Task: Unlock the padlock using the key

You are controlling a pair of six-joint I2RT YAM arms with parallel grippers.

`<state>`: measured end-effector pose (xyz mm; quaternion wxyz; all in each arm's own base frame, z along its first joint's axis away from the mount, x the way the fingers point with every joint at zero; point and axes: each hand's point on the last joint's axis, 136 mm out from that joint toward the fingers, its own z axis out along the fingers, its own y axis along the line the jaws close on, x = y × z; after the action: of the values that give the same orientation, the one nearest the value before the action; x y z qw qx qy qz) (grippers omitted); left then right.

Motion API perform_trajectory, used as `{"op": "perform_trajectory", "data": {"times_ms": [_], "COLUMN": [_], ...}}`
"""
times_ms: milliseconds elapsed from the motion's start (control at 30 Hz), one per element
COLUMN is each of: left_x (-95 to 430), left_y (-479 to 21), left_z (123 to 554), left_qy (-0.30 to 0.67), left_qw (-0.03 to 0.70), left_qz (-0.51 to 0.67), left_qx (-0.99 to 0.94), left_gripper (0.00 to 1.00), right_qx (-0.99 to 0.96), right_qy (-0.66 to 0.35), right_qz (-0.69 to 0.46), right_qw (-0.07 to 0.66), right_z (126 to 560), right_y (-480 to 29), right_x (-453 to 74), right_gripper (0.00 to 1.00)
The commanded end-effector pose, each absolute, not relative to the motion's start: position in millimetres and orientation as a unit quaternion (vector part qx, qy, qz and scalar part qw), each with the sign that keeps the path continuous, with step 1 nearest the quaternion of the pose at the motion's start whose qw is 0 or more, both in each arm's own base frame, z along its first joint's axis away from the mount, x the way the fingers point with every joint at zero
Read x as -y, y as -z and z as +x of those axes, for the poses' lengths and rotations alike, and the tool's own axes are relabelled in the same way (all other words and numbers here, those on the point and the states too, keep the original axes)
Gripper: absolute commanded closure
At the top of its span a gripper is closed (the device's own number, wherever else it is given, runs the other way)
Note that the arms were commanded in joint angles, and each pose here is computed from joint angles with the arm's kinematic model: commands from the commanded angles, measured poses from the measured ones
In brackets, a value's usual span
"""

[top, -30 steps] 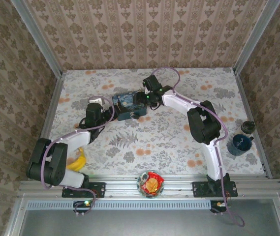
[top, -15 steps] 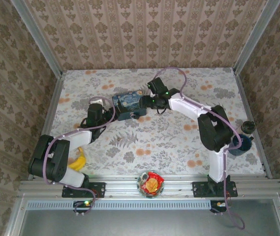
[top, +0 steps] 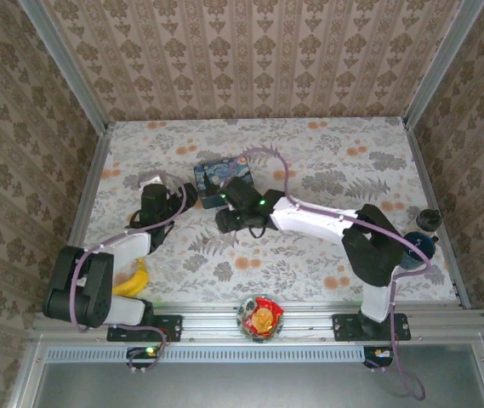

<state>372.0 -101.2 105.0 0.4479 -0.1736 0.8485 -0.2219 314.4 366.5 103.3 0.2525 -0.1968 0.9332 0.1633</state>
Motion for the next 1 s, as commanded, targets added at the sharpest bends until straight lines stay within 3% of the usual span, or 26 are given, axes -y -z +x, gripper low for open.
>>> {"op": "perform_trajectory", "data": {"times_ms": [0,233,533,967], "left_x": [83,61,51,57], "left_y": [-108,-110,-106,-103], "left_z": [366,354,347,351], "left_qy": [0.201,0.172,0.157,0.171], "left_qw": [0.458,0.468,0.465,0.456], "left_qz": [-0.198,-0.217,-0.225,-0.223], "left_qx": [-0.843,-0.839,-0.842,-0.844], "left_gripper": [0.00,0.00,0.00,0.00], "right_qx": [-0.931,-0.929,-0.930,-0.939], "right_qy": [-0.157,-0.158,-0.158,-0.148], "right_qz": [-0.224,-0.266,-0.285,-0.283], "right_qw": [0.244,0.203,0.169,0.129], "right_z": [306,301,302,292], "right_y": [-91,-68,-41,-14], "right_x": [-392,-423,-442,-444], "right_gripper": [0.46,0.48,0.59,0.67]}}
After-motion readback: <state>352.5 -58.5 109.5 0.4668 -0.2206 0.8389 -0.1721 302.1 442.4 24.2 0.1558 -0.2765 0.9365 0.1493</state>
